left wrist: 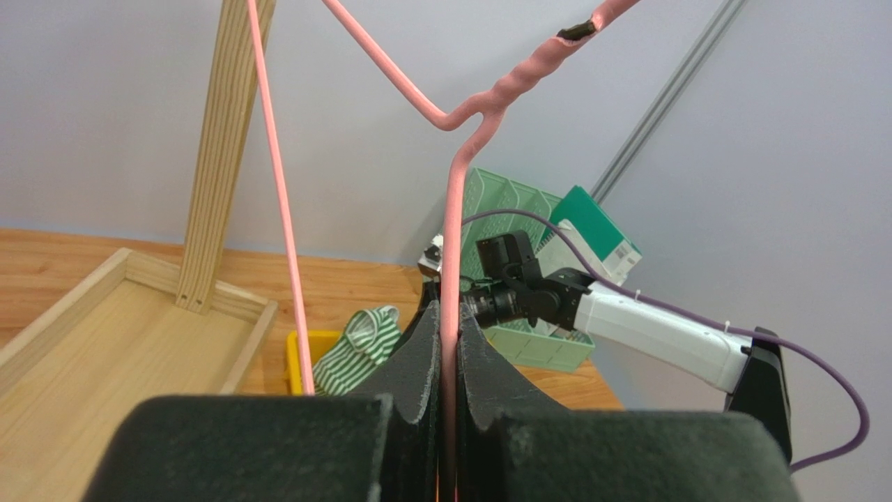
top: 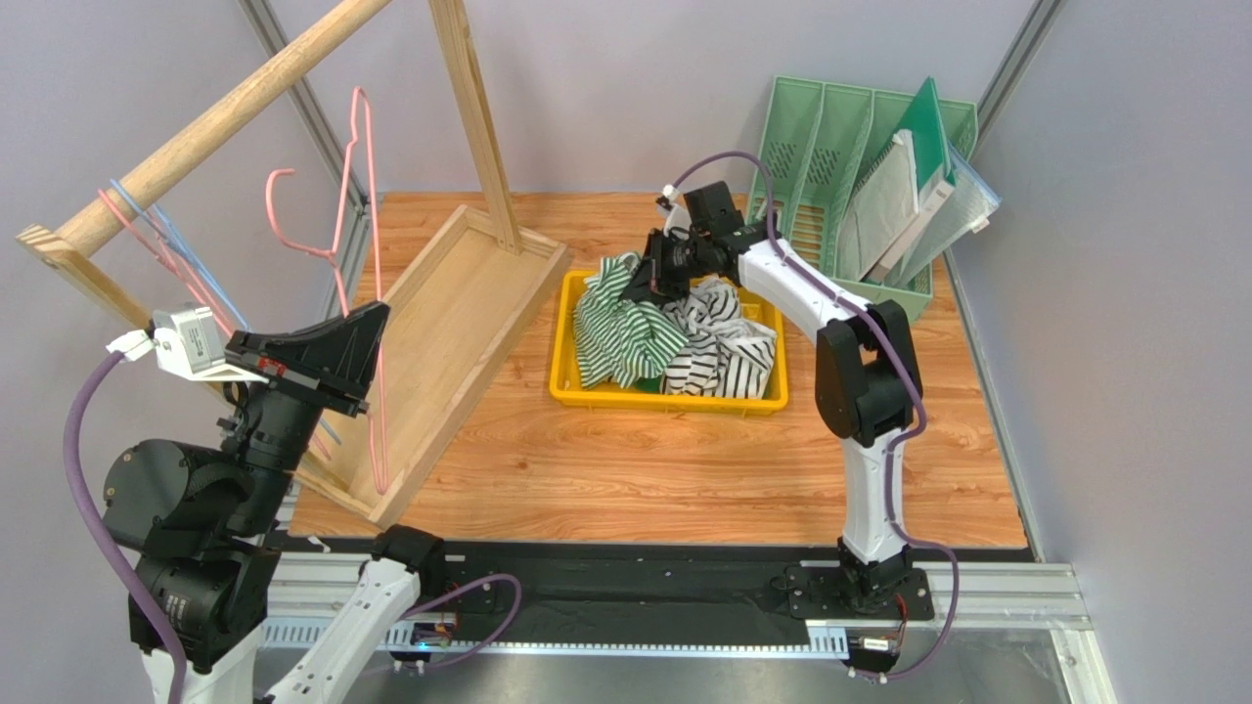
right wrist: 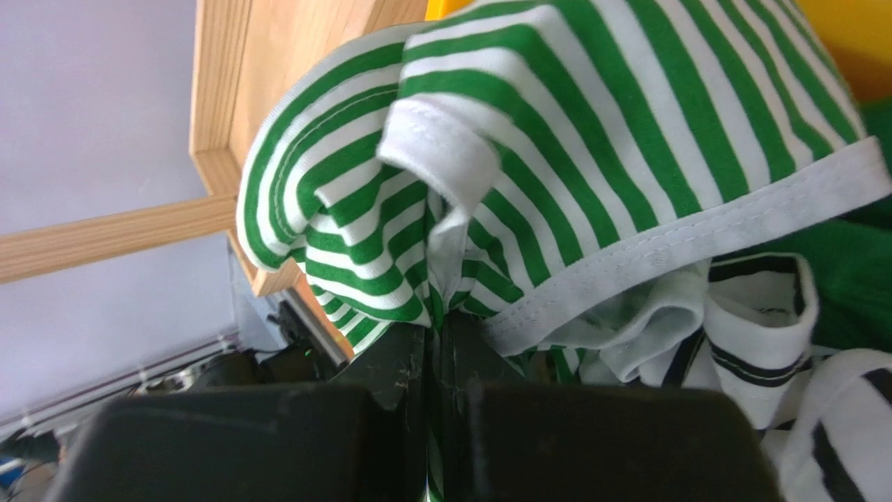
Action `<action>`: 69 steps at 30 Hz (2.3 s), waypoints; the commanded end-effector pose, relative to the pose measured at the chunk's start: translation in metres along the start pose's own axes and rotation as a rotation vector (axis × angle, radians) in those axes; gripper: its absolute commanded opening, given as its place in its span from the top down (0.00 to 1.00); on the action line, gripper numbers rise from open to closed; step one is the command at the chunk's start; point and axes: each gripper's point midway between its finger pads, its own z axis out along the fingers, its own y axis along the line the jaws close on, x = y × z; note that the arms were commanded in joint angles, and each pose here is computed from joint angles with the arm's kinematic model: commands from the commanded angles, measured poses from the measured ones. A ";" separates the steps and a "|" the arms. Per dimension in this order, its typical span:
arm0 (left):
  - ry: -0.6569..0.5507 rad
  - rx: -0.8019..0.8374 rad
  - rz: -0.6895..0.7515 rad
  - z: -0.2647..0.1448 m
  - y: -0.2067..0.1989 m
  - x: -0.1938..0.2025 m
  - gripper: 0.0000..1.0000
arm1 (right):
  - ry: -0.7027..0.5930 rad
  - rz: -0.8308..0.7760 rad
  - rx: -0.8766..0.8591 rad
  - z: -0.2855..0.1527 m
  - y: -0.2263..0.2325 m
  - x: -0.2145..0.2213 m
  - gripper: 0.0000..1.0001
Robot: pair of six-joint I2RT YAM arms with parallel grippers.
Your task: Remove the tank top from the hanger
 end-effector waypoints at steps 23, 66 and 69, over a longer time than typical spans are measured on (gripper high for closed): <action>0.027 0.016 0.009 0.012 0.001 0.010 1.00 | -0.036 -0.455 0.603 0.031 -0.086 -0.006 0.87; -0.085 -0.265 -0.280 0.005 0.045 0.005 1.00 | -0.523 -1.164 -0.245 -0.157 0.354 0.215 0.19; -0.082 -0.273 -0.279 0.005 0.047 0.007 1.00 | -0.471 -1.146 -0.281 -0.147 0.366 0.235 0.19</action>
